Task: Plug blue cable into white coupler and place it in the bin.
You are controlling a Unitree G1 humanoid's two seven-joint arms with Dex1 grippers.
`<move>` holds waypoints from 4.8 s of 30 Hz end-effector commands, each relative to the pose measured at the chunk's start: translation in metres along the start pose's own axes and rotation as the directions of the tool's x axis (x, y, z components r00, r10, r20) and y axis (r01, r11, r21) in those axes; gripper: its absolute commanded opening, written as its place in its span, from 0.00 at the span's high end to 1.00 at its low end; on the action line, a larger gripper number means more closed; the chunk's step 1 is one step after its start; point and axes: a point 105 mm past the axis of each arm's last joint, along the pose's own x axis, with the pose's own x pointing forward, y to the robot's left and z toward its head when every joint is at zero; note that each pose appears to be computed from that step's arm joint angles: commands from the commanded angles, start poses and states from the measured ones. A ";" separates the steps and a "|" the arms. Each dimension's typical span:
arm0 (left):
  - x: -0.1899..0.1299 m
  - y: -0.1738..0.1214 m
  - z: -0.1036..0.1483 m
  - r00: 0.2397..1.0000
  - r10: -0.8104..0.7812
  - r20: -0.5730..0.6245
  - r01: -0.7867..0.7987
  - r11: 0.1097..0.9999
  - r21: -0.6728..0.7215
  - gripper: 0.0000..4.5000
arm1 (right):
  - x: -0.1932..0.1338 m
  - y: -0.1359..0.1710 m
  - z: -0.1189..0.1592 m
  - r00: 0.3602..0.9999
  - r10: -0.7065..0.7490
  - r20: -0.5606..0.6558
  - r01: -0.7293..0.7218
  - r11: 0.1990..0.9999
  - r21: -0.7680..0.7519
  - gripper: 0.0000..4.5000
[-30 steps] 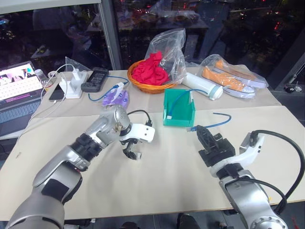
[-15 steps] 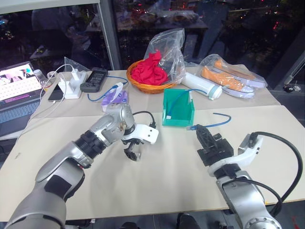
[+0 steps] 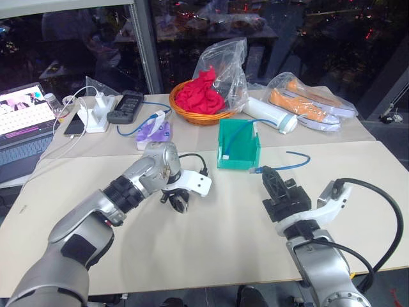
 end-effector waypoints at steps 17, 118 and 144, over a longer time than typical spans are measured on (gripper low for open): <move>-0.046 0.027 0.120 0.363 0.224 0.905 -0.064 0.974 -0.215 0.90 | -0.003 0.007 0.007 0.999 0.033 0.016 -0.033 0.999 -0.007 1.00; 0.051 -0.015 0.093 0.384 0.785 0.486 -0.123 0.566 -0.815 0.08 | -0.030 -0.001 -0.003 0.994 -0.083 -0.074 0.077 0.994 -0.079 1.00; 0.039 0.001 0.096 0.278 0.686 0.672 -0.230 0.727 -0.647 0.82 | -0.039 -0.012 0.005 0.994 -0.104 -0.042 0.099 0.989 -0.112 1.00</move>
